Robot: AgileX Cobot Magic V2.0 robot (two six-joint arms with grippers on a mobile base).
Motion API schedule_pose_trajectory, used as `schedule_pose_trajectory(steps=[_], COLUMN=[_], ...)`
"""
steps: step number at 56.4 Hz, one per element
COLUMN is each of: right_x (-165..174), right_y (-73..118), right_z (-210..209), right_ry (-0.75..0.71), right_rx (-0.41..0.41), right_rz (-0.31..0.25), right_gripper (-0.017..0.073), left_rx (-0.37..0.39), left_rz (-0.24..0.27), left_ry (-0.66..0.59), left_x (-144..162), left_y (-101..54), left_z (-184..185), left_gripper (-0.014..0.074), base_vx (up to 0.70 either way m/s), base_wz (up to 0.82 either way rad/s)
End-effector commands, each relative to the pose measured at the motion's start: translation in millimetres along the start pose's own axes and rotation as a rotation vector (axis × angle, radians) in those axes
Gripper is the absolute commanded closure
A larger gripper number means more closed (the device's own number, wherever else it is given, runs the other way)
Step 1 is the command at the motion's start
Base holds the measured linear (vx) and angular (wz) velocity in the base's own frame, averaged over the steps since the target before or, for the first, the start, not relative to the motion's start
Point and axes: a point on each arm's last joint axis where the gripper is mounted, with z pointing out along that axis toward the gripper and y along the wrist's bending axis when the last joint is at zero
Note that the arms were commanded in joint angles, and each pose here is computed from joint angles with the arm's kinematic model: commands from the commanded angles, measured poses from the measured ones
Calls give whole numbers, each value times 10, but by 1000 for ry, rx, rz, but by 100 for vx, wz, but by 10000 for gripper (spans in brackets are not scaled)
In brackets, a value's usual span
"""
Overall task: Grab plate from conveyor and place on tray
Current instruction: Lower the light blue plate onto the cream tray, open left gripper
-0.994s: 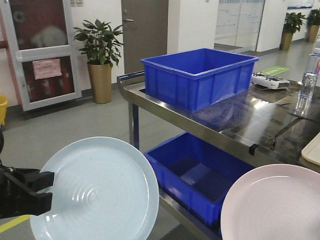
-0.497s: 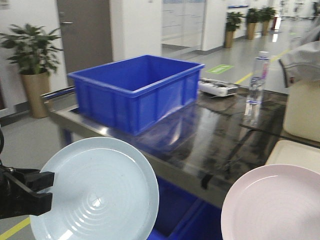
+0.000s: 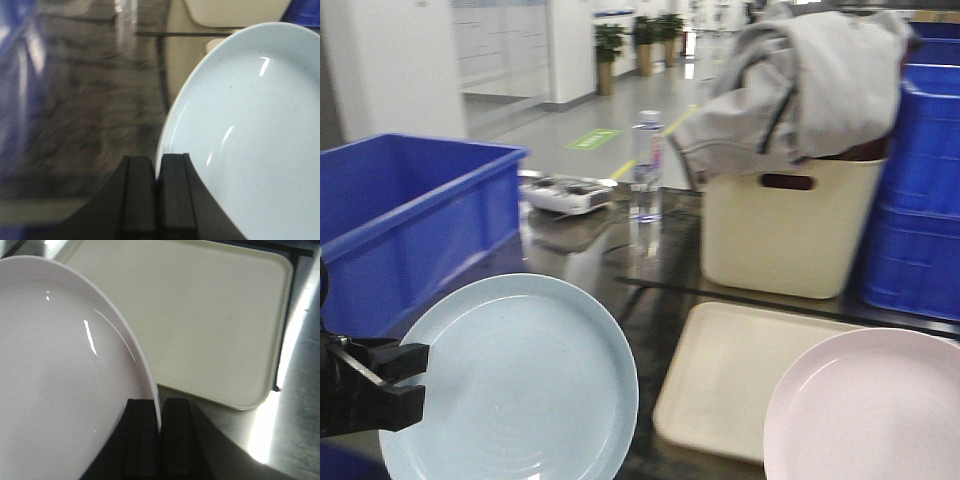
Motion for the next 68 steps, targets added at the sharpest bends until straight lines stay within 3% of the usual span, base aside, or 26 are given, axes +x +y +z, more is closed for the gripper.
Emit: schedule_pose_trajectory(steps=[1, 27, 68], right_x=[-127, -127, -128], right_y=[-6, -6, -6], right_z=[-85, -85, -85], right_ry=[-108, -108, -109], right_rx=[2, 2, 2], right_rz=[1, 1, 1], right_gripper=[571, 571, 571], left_rx=[16, 16, 16], left_rz=[-12, -12, -12], left_ry=[-125, -125, -125], left_x=[-174, -174, -174], left_y=[-28, -28, -28], left_z=[-105, -105, -105], left_gripper=[591, 591, 591], base_vx=[25, 20, 4], base_wz=[-70, -51, -11])
